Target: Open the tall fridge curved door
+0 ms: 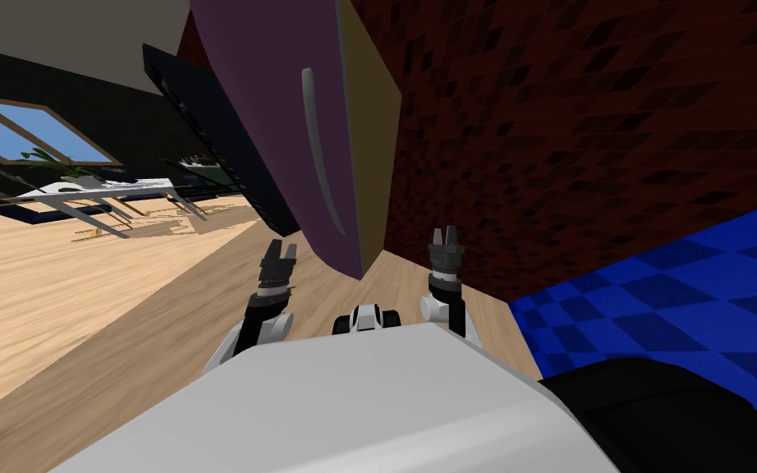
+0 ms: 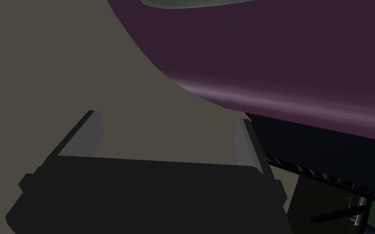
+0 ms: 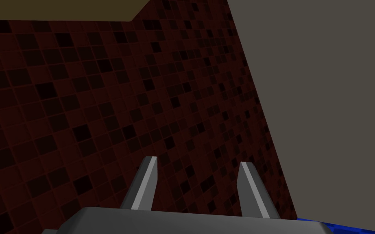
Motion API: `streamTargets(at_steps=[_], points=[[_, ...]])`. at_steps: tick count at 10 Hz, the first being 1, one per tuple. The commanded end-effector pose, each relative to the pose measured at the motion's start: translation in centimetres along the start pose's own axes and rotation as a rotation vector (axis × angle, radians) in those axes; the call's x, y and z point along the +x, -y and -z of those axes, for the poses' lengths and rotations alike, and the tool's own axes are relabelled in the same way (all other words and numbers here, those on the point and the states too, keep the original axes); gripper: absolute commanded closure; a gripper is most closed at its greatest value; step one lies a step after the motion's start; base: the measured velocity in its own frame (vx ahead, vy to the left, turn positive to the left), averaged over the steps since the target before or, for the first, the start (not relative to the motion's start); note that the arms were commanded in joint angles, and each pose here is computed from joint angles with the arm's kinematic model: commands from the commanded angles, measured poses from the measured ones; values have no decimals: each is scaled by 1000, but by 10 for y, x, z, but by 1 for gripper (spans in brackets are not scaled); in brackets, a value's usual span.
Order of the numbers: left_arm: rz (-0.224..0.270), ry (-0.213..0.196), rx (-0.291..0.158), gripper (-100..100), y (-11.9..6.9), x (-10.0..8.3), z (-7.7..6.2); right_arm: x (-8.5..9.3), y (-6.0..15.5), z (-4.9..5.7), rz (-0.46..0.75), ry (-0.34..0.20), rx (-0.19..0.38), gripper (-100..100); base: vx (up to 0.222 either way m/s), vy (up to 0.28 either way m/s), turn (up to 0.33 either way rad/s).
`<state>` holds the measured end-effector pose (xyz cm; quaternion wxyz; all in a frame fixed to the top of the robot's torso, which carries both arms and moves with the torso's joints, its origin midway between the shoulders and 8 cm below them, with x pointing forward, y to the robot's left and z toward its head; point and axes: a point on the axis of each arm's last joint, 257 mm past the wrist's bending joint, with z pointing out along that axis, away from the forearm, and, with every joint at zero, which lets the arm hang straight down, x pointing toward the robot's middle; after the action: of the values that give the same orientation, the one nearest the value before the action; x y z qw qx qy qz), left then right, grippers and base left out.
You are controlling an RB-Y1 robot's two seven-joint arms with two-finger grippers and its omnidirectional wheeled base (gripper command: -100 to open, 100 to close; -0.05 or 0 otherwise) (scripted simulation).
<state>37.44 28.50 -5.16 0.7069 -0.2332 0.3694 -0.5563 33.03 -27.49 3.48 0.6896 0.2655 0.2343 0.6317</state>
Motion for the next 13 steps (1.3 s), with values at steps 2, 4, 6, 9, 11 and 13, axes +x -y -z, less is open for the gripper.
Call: streamTargets(at_steps=[2, 4, 6, 9, 11, 13], points=[[-50, -15, -38, -100, -27, -1, 8, 0, 0, 0, 0, 0, 0, 0, 88, -53, 28], [-97, -25, -59, -100, -47, -2, 13, 0, 0, 0, 0, 0, 0, 0, 96, -34, 28], [-120, -31, -86, -100, -63, -3, 20, 0, 0, 0, 0, 0, 0, 0, 126, -47, 29], [-164, -37, -105, -100, -81, -4, 25, 0, 0, 0, 0, 0, 0, 0, 86, -37, 21], [-184, -40, -129, -100, -96, -5, 31, 0, 0, 0, 0, 0, 0, 0, 64, -34, 21], [-203, -44, -155, -100, -111, -5, 39, 0, 0, 0, 0, 0, 0, 0, 110, -46, 29]])
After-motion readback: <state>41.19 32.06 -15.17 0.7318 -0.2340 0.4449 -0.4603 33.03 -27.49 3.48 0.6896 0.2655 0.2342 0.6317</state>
